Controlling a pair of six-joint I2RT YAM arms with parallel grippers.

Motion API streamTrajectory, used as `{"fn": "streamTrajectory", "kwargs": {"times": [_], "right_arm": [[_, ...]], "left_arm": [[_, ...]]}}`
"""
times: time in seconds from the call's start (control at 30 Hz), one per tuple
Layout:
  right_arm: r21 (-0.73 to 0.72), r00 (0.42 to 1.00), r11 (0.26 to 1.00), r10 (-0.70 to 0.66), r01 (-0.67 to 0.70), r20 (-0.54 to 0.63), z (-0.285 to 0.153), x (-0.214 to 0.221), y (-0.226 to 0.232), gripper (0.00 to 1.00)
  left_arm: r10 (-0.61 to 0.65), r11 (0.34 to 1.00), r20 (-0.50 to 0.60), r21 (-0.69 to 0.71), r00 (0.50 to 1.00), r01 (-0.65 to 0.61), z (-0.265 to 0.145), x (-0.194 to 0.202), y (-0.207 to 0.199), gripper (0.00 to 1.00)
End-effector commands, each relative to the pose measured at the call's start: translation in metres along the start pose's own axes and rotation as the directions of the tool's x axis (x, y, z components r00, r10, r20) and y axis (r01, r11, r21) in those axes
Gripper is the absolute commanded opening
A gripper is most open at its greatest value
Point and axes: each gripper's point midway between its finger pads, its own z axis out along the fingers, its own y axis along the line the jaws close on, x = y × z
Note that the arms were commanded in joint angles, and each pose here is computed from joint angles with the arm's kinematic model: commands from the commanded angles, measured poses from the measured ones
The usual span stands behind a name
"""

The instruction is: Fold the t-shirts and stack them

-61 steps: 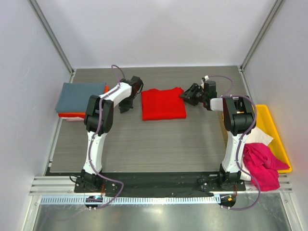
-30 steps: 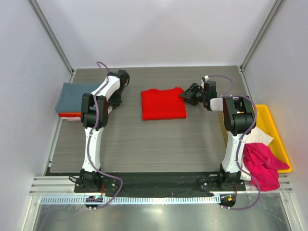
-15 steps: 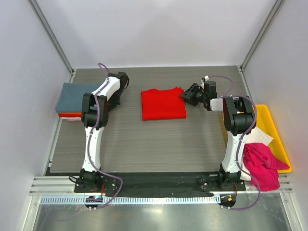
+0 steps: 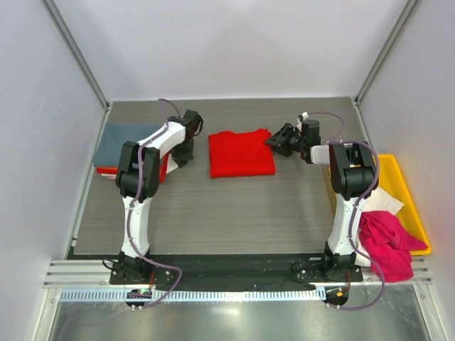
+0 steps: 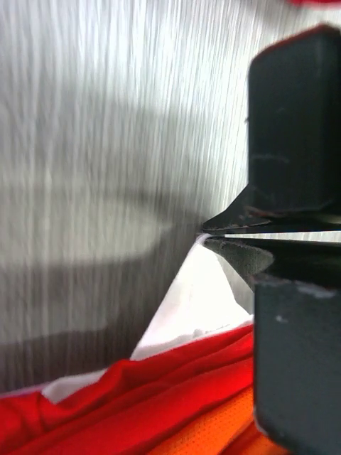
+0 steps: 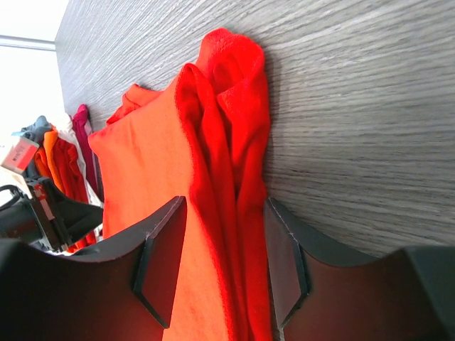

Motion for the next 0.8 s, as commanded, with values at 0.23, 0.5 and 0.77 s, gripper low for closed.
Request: {"fn": "streamTrajectory", "kwargs": {"times": [0.23,0.5,0.77], "right_arm": [[-0.027,0.999,0.999,-0.019,0.020,0.025,-0.006,-0.010,0.013,0.56],[0.063,0.999,0.998,-0.029,0.027,0.028,-0.007,-0.014,0.000,0.71],[0.107,1.000,0.994,-0.018,0.019,-0.005,0.004,-0.014,-0.010,0.72]], "left_arm": [[-0.095,0.959,0.066,0.275,0.993,0.073,-0.025,-0.032,-0.070,0.00],[-0.188,0.914,0.151,0.389,0.970,0.117,-0.063,-0.051,-0.078,0.50],[-0.288,0.860,0.231,0.490,0.929,0.144,-0.084,-0.075,-0.089,0.67]]}}
